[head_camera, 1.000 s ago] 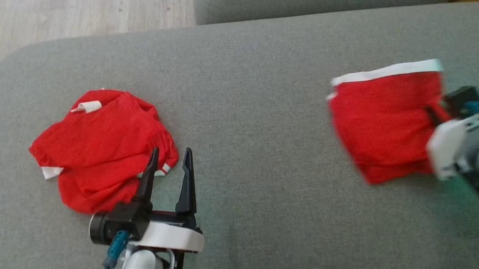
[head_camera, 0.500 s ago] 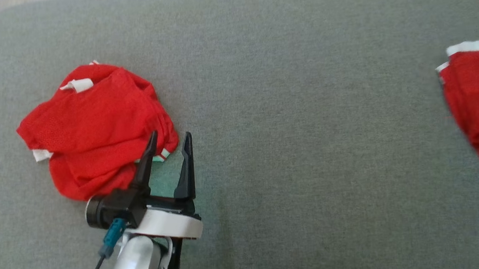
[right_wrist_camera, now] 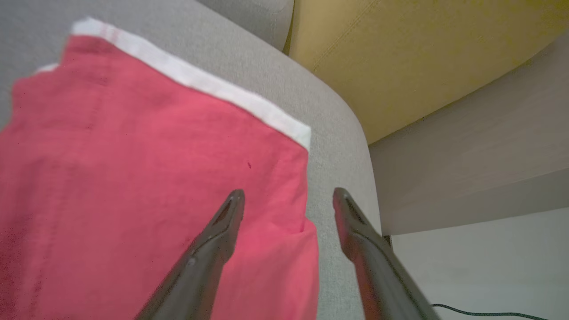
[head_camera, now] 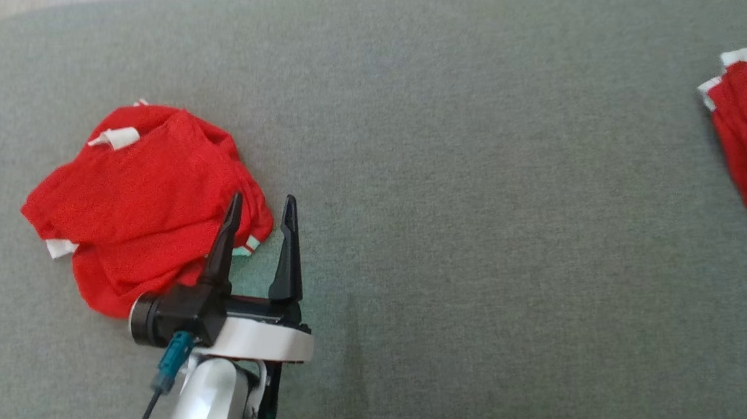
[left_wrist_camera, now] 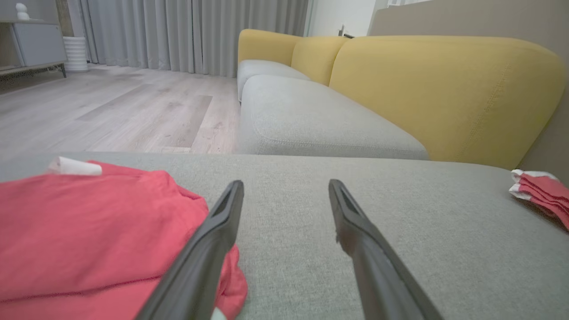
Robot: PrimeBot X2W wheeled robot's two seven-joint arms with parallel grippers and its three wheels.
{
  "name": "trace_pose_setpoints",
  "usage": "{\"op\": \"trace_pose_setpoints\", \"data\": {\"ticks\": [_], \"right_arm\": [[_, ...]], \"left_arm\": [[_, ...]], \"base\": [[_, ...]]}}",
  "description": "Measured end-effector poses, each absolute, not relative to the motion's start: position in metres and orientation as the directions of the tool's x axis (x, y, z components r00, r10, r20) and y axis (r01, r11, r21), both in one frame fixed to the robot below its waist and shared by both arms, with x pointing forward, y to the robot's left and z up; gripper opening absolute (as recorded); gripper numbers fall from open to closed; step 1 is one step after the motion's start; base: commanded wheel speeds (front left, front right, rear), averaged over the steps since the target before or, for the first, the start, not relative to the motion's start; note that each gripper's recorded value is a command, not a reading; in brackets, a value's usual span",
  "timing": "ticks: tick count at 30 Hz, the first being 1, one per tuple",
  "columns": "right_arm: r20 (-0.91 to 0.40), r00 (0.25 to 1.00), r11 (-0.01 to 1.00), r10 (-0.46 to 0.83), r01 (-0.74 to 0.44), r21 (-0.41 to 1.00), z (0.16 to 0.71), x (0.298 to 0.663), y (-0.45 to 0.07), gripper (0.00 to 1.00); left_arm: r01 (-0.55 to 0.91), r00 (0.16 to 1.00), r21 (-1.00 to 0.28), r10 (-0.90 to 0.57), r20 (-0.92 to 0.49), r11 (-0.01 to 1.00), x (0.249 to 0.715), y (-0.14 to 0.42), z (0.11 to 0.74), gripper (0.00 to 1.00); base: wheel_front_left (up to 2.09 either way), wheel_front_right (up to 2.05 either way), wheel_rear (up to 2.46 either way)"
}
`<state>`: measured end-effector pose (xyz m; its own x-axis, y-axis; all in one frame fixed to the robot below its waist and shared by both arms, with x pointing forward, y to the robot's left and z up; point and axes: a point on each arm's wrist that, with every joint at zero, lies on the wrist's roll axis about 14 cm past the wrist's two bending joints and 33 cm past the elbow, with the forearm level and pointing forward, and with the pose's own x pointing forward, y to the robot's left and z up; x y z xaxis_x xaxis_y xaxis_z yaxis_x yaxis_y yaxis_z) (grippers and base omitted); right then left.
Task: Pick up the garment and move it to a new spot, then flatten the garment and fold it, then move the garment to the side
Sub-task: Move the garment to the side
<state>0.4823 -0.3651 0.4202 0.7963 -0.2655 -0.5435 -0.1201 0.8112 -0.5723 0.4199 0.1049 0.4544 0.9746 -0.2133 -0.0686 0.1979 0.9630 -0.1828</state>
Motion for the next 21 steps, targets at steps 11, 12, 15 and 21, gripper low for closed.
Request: {"op": "trace_pose_setpoints", "data": {"ticks": [11,12,15,21], "right_arm": [[-0.252,0.964,0.944,-0.081,-0.007,-0.33,0.493,0.489,-0.288,1.0],[-0.219,0.974,0.953,-0.061,-0.009,-0.303,0.499,0.487,-0.28,1.0],[-0.093,0.996,0.97,-0.007,-0.016,-0.243,0.527,0.481,-0.255,1.0],[0.099,0.991,0.993,0.086,-0.077,-0.093,0.571,0.466,-0.196,1.0]], "left_arm": [[0.191,0.982,-0.173,-0.19,0.025,0.966,0.404,0.111,0.491,1.0],[0.185,0.983,-0.173,-0.182,0.032,0.967,0.401,0.113,0.494,1.0],[0.167,0.985,-0.171,-0.159,0.059,0.971,0.394,0.119,0.504,1.0],[0.161,0.984,-0.167,-0.146,0.099,0.973,0.38,0.123,0.518,1.0]], "base": [[0.0,0.0,0.0],[0.0,0.0,0.0],[0.0,0.0,0.0],[0.0,0.0,0.0]]}}
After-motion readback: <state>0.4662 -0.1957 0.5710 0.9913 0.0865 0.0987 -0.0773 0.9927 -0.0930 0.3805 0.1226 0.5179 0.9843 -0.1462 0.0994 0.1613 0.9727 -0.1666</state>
